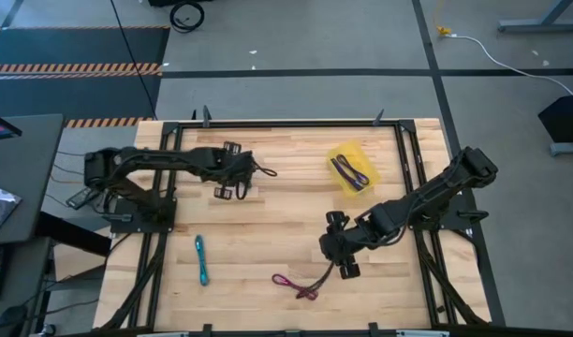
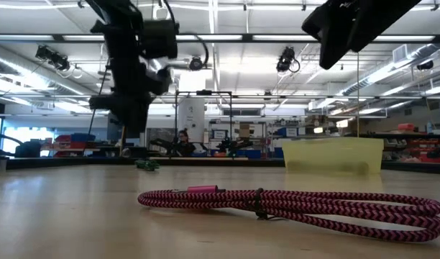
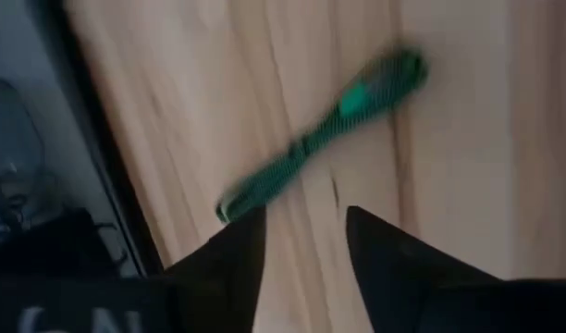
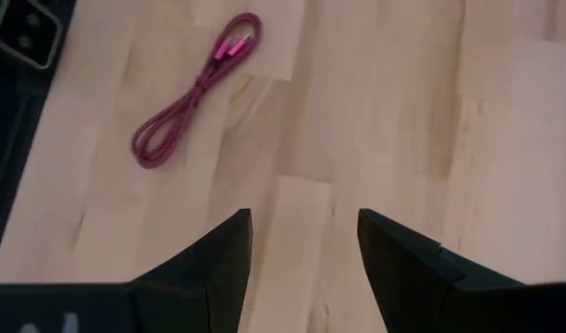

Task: Pick and place USB-C Cables
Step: Put the green and black charger cable into the yellow bin

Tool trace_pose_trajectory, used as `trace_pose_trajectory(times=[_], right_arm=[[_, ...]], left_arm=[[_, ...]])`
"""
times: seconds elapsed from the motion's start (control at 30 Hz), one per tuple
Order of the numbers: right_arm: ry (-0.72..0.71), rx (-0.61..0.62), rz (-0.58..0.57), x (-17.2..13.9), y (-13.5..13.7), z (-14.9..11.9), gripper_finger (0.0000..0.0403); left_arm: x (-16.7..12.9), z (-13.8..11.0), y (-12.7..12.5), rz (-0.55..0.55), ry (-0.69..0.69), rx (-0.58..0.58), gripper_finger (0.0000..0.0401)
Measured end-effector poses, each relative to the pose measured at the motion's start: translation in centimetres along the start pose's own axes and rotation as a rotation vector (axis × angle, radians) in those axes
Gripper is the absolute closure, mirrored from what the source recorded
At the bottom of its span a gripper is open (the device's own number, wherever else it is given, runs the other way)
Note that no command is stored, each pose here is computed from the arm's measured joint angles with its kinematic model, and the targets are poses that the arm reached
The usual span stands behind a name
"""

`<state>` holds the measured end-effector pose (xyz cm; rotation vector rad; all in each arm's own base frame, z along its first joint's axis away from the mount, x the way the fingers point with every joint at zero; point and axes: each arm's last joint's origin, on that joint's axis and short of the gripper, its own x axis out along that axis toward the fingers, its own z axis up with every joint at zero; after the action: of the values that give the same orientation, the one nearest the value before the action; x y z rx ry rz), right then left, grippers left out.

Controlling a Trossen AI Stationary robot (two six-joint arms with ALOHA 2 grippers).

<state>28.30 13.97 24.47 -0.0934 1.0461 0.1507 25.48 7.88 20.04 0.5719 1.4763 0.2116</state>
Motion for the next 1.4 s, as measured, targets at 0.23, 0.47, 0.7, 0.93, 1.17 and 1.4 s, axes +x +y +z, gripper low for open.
trace_pose_trajectory(times=[0.23, 0.47, 0.7, 0.93, 1.17, 1.4], right_arm=[[0.005, -0.035, 0.005, -0.2, 1.1, -0.4, 0.0199], [-0.001, -0.036, -0.018, -0.2, 1.0, -0.4, 0.0199], [0.004, -0.036, -0.017, -0.2, 1.1, -0.5, 0.0199], [0.003, -0.044, -0.021, -0.2, 1.1, -0.5, 0.0199], [-0.007, -0.028, -0.04, -0.2, 1.2, -0.4, 0.0199], [-0.011, -0.022, -0.044, -0.2, 1.0, -0.4, 0.0199]], left_arm=[[3.3, -0.3, 0.4, -0.007, 0.164, 0.092, 0.0179], [3.7, 1.0, 1.3, 0.051, 0.037, 0.163, 0.0157], [5.5, 0.6, 0.7, -0.049, 0.108, 0.347, 0.0168], [7.4, 1.3, 0.6, -0.045, 0.107, 0.409, 0.0183], [9.1, 1.7, 0.4, -0.045, 0.128, 0.457, 0.0229], [8.0, 3.1, 0.9, -0.038, 0.128, 0.35, 0.036]])
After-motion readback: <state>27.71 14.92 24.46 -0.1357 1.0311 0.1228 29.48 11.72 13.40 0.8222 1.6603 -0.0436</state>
